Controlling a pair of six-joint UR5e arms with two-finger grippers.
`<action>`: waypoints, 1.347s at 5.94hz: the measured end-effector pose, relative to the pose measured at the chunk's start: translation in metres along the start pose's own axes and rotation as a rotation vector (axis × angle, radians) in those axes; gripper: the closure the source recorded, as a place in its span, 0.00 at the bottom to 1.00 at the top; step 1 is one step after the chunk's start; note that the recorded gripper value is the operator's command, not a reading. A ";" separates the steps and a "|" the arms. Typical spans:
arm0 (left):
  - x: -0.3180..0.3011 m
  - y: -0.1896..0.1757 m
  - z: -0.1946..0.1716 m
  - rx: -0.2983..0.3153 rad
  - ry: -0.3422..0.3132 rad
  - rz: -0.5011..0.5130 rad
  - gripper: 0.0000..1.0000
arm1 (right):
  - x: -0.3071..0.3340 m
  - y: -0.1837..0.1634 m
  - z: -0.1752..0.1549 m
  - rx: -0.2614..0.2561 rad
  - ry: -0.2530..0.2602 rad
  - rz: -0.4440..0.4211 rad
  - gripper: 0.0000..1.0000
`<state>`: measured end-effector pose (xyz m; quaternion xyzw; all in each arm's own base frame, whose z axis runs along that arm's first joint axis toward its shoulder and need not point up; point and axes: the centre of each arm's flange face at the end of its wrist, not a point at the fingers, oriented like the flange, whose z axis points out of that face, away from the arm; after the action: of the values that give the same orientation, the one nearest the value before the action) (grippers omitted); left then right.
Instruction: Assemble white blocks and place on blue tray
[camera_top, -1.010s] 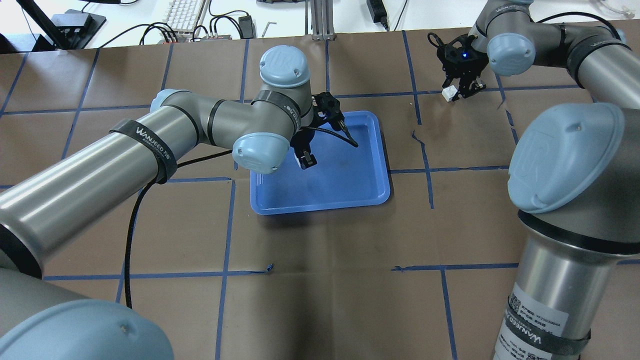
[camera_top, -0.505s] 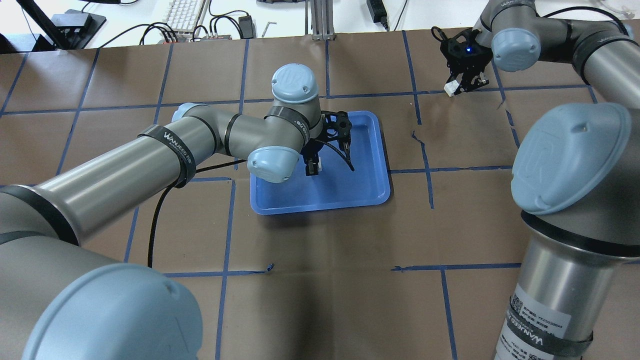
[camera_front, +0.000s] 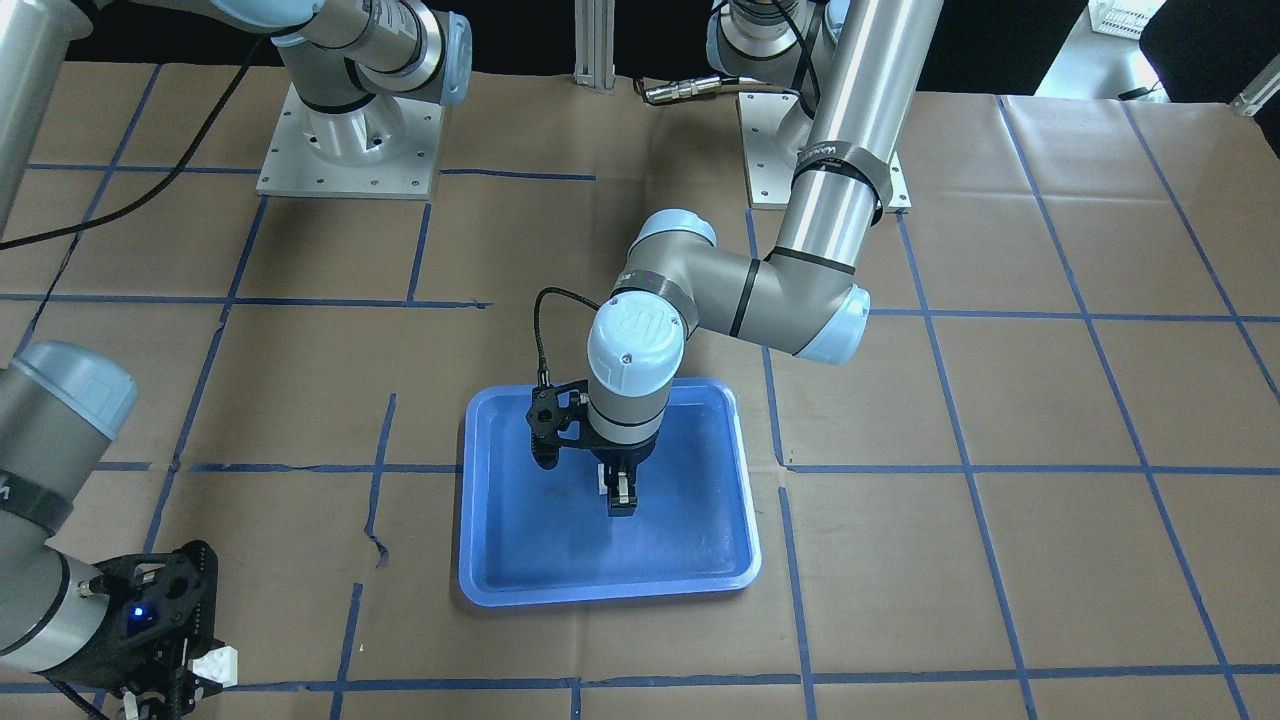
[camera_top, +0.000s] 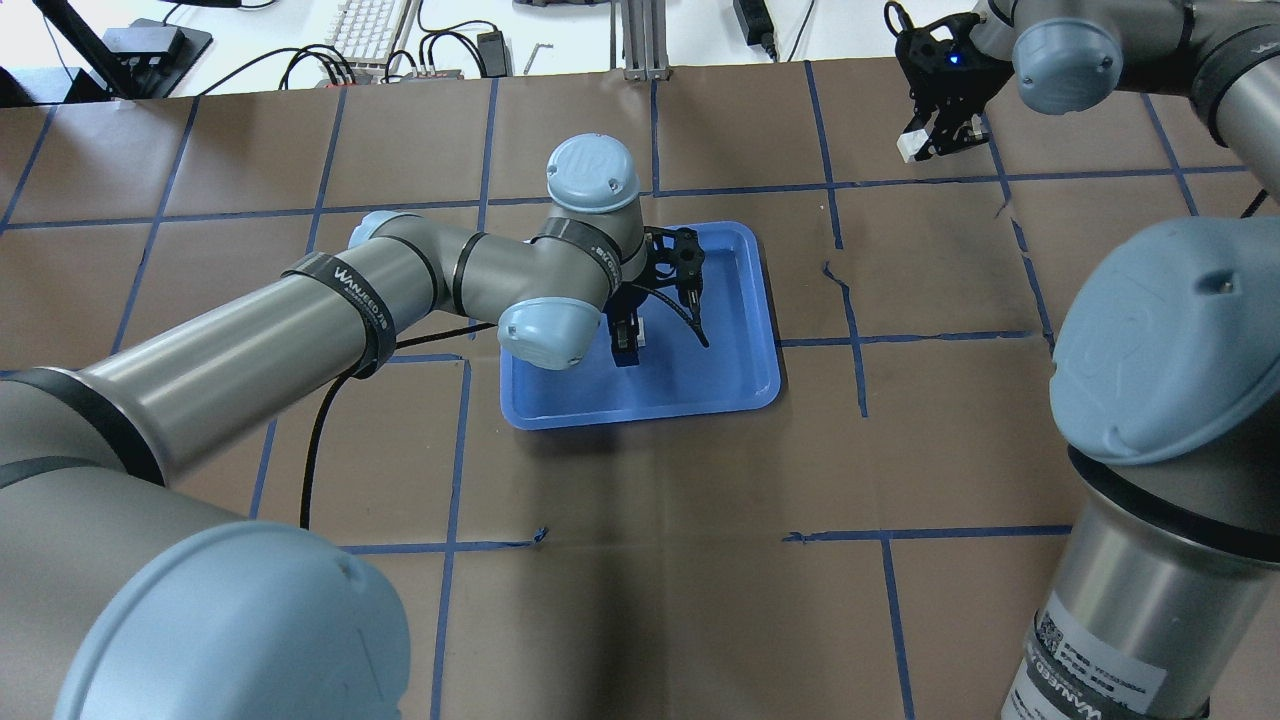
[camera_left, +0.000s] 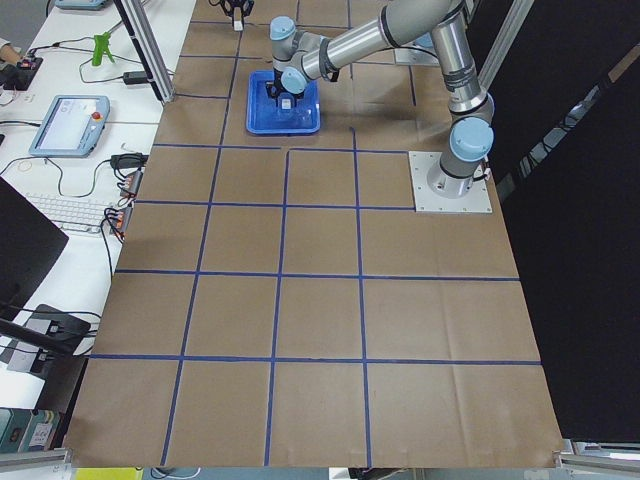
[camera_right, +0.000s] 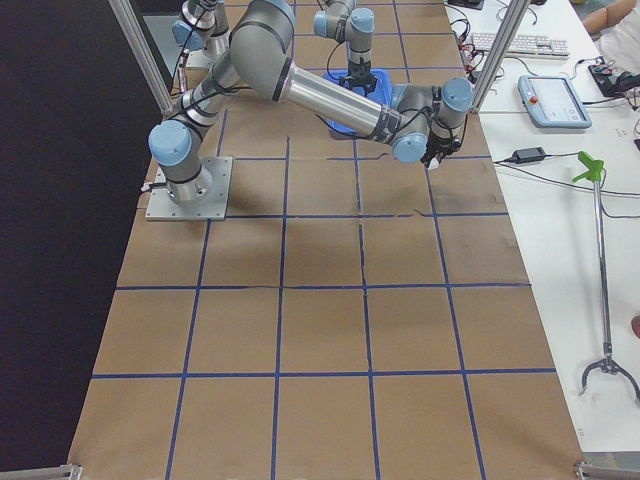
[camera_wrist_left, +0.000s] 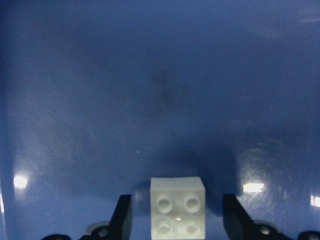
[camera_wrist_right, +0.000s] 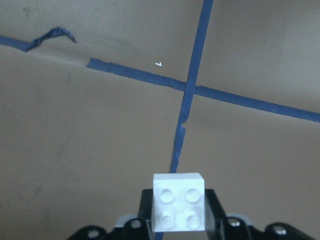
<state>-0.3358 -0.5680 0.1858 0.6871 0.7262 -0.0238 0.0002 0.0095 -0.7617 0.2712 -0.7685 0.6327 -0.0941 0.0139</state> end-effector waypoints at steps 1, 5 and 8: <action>-0.004 0.000 -0.024 0.005 -0.020 -0.017 0.00 | -0.015 -0.010 -0.015 0.012 -0.005 0.089 0.82; 0.004 0.074 -0.185 -0.011 -0.010 -0.296 0.00 | -0.111 -0.109 -0.036 0.066 -0.008 0.266 0.81; 0.022 0.150 -0.273 0.017 -0.065 -0.888 0.00 | -0.123 -0.249 0.007 0.076 -0.002 0.289 0.80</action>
<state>-0.1784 -0.5283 0.4529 0.3072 0.9503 -0.0493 0.0073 0.2295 -0.5929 0.2840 -0.6682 0.7329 -0.1145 0.0569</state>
